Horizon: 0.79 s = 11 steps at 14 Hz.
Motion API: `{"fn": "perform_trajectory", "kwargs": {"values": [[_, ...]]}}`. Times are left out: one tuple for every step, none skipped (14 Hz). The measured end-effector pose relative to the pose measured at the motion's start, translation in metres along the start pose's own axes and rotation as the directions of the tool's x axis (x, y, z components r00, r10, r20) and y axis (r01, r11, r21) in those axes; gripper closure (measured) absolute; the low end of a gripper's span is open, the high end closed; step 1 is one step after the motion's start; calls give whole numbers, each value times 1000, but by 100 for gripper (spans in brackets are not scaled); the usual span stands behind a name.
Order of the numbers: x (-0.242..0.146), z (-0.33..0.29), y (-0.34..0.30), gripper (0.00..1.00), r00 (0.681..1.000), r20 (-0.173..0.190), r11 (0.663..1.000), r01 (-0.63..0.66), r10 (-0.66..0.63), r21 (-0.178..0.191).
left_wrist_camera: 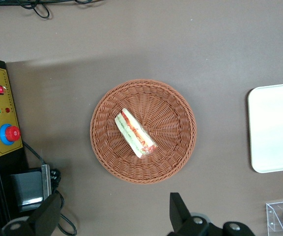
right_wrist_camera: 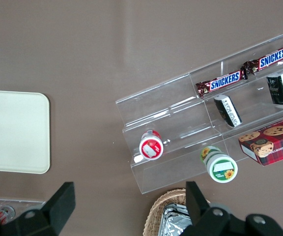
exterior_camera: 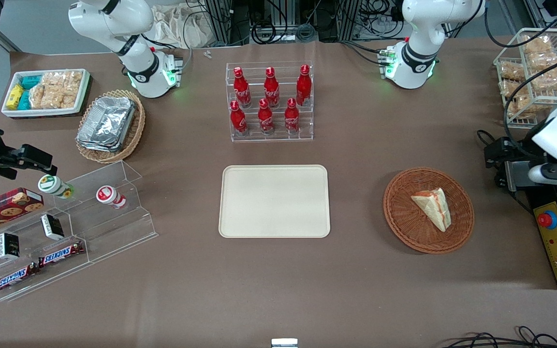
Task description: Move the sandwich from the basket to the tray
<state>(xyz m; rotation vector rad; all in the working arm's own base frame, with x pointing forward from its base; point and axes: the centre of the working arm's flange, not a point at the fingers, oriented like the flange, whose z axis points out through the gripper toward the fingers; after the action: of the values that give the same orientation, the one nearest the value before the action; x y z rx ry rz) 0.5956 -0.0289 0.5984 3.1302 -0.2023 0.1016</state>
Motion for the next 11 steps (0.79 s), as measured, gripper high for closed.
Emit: {"fn": "perform_trajectory", "kwargs": {"values": [[1,3,0,0,1000,6,1000,1,-1,-1],[3,10,0,0,1000,18,1000,6,-6,-3],[6,19,0,0,999,33,1000,21,-21,-5],[10,31,0,0,997,52,998,56,-56,-6],[14,43,3,0,991,72,993,114,-113,-5],[19,59,9,0,979,86,983,185,-184,-1],[26,75,19,0,967,76,970,244,-244,4],[31,95,29,0,954,52,955,296,-296,6],[32,119,36,0,940,31,940,341,-340,2],[28,143,38,0,924,21,924,383,-383,-1],[23,165,37,0,905,20,905,425,-425,-1]]}}
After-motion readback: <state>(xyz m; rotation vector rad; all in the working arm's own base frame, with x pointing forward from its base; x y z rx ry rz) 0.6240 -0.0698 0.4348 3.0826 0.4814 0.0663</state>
